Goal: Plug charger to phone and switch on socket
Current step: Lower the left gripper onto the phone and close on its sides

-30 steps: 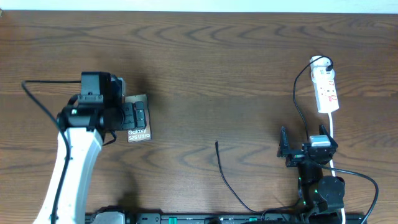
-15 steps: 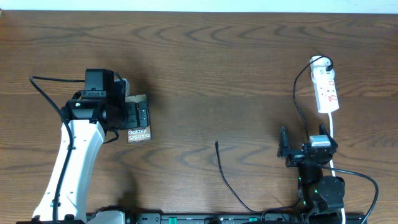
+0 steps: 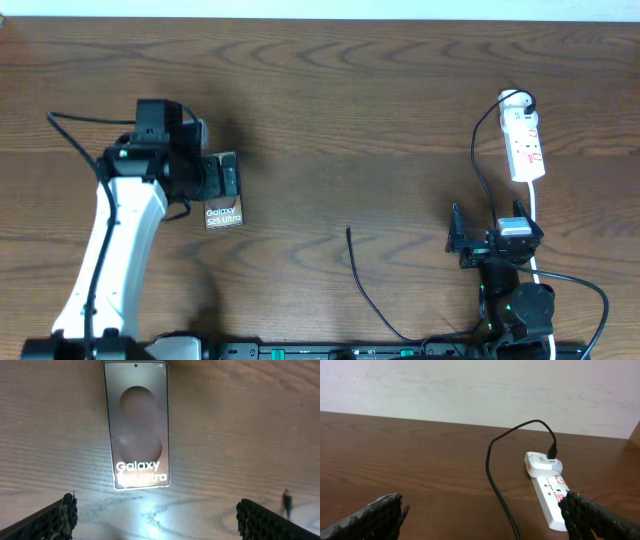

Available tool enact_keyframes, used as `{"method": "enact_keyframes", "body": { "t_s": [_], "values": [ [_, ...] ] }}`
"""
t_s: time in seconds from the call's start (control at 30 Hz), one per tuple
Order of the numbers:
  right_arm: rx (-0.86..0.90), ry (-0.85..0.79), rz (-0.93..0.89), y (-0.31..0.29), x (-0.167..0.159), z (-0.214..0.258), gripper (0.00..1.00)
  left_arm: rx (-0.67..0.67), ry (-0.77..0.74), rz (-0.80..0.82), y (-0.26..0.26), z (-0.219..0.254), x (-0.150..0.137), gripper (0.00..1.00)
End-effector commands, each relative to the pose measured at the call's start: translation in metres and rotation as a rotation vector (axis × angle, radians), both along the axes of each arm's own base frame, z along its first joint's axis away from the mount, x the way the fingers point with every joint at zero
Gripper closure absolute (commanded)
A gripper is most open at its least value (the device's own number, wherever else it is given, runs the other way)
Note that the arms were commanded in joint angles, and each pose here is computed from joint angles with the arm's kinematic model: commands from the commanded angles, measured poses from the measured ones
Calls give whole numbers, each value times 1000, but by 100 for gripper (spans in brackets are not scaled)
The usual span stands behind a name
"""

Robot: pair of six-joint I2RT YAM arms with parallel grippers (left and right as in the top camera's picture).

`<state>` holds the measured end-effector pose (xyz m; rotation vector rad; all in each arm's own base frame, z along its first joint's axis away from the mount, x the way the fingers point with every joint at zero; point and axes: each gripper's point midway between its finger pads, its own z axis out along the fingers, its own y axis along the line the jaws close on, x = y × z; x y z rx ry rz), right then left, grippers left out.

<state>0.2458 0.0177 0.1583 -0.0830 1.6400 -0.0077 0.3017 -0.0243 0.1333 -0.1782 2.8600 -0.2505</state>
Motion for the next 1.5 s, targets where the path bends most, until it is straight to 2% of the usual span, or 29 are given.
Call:
{"method": "enact_keyframes", "body": {
  "t_s": [0.0, 0.43, 0.67, 1.47],
  "values": [
    [-12, -2, -13, -3, 0, 0, 1, -8, 32, 13, 0, 6, 15, 1],
    [-12, -2, -13, -3, 0, 0, 1, -2, 281, 22, 1, -41, 12, 1],
    [-12, -2, -13, -3, 0, 0, 1, 42, 289, 40, 9, -46, 13, 1],
    [-12, -2, -14, -3, 0, 0, 1, 40, 385, 48, 9, -92, 20, 0]
  ]
}}
